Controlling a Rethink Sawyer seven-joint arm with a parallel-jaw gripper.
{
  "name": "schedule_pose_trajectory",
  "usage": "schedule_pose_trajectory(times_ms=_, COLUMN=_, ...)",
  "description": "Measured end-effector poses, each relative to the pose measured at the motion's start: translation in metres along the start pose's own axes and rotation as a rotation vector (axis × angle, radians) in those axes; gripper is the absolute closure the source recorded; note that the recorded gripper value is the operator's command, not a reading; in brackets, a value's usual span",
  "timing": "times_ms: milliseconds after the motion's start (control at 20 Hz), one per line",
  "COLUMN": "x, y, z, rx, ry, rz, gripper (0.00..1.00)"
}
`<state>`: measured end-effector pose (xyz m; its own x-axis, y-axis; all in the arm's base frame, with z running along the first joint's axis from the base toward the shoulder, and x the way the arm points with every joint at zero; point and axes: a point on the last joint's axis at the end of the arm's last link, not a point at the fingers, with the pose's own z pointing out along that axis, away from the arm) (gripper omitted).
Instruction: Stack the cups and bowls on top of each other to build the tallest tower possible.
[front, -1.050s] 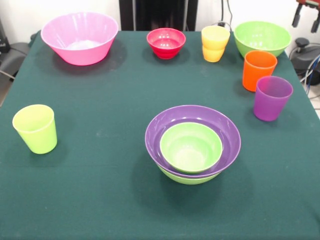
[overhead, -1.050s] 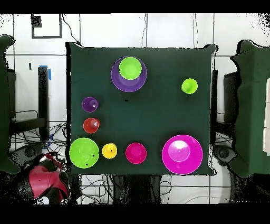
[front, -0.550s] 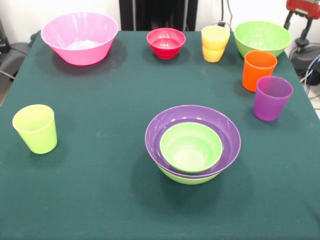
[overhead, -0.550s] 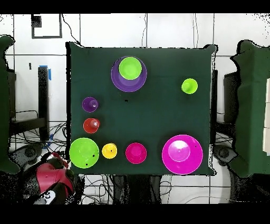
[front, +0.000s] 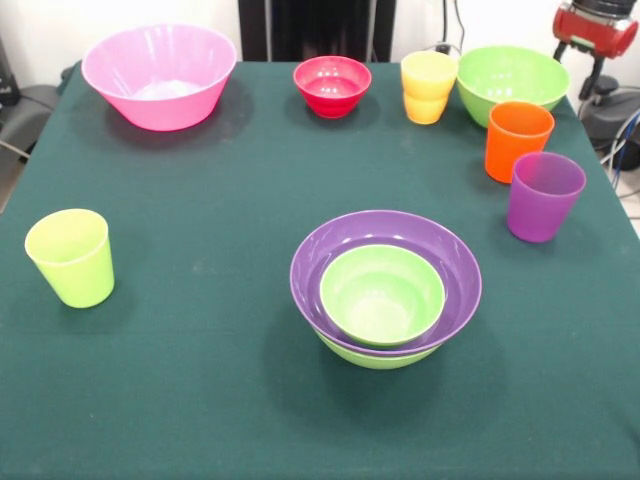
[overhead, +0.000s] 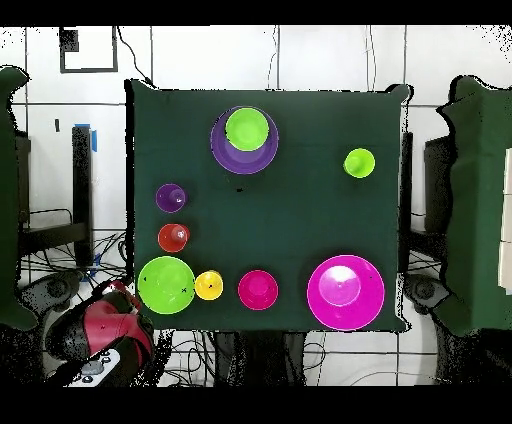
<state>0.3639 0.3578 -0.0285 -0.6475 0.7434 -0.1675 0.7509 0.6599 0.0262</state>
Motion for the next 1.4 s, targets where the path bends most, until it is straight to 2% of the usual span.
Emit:
schedule_pose_trajectory(times_ms=300, x=0.0, y=-0.004, z=0.007, rx=0.006, ry=-0.005, rz=-0.001, gripper=0.0)
schedule_pose_trajectory(times_ms=700, x=0.009, y=-0.001, z=0.001, rx=-0.006, ry=-0.007, rz=-0.015, gripper=0.0)
schedule_pose_trajectory(times_ms=1150, x=0.04, y=0.015, z=-0.032, rx=-0.043, ry=0.014, rz=-0.041, gripper=0.0)
schedule_pose_trajectory(times_ms=1400, x=0.037, y=0.025, z=-0.052, rx=-0.059, ry=0.028, rz=-0.032, gripper=0.0)
